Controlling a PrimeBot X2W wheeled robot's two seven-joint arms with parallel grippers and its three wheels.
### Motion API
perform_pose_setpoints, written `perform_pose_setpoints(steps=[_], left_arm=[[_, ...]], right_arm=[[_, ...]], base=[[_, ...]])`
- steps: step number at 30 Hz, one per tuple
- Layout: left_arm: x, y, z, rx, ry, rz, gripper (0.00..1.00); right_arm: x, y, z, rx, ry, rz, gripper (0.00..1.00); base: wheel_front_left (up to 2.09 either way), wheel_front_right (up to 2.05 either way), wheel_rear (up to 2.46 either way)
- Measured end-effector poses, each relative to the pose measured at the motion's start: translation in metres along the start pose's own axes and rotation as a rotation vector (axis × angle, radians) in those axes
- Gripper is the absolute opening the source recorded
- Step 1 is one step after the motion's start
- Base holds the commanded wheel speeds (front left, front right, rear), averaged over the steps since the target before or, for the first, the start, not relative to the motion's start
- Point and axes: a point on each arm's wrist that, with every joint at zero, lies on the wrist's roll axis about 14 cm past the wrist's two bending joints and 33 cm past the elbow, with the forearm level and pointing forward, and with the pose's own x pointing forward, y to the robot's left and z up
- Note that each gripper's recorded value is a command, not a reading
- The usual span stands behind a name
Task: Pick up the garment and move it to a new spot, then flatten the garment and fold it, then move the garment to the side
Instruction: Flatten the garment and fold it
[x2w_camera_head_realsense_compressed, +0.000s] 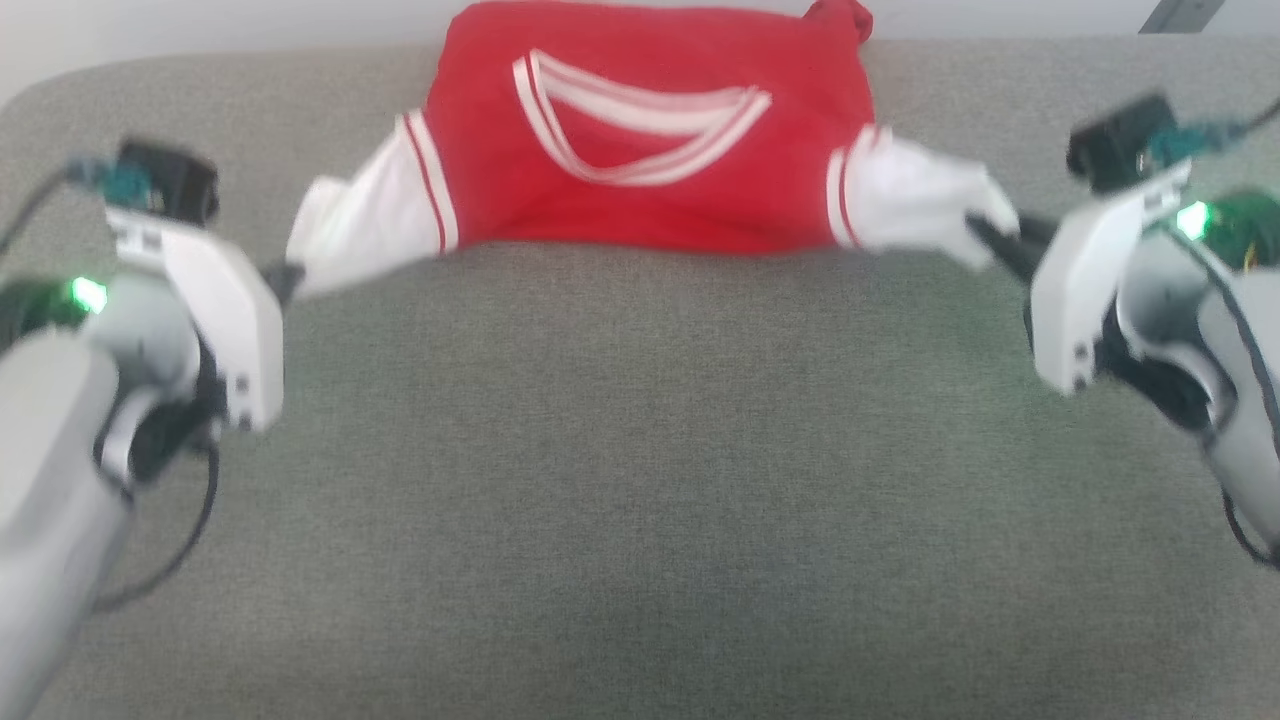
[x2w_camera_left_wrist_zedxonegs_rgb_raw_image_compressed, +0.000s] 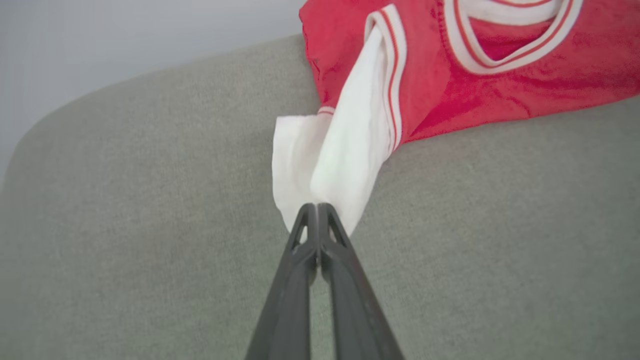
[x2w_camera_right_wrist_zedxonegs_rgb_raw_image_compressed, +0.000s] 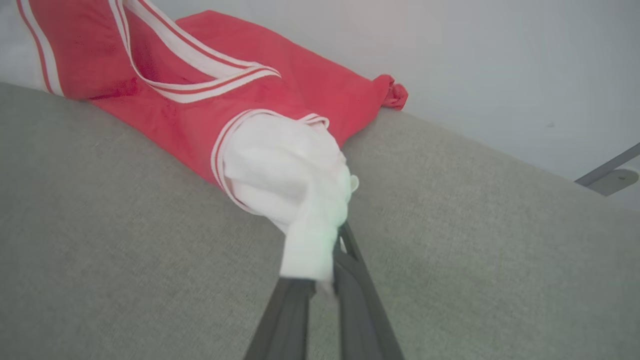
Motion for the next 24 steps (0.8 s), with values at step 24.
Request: perform_pose_setpoints(steps=[24], left_arm=[[-0.106, -0.024, -0.172, -0.195, 0.409, 0.104, 0.00]], right_arm=[[-0.114, 0.023, -0.170, 0.240, 0.485, 0.052, 0.00]], base=[[0.00, 0.00, 0.00]])
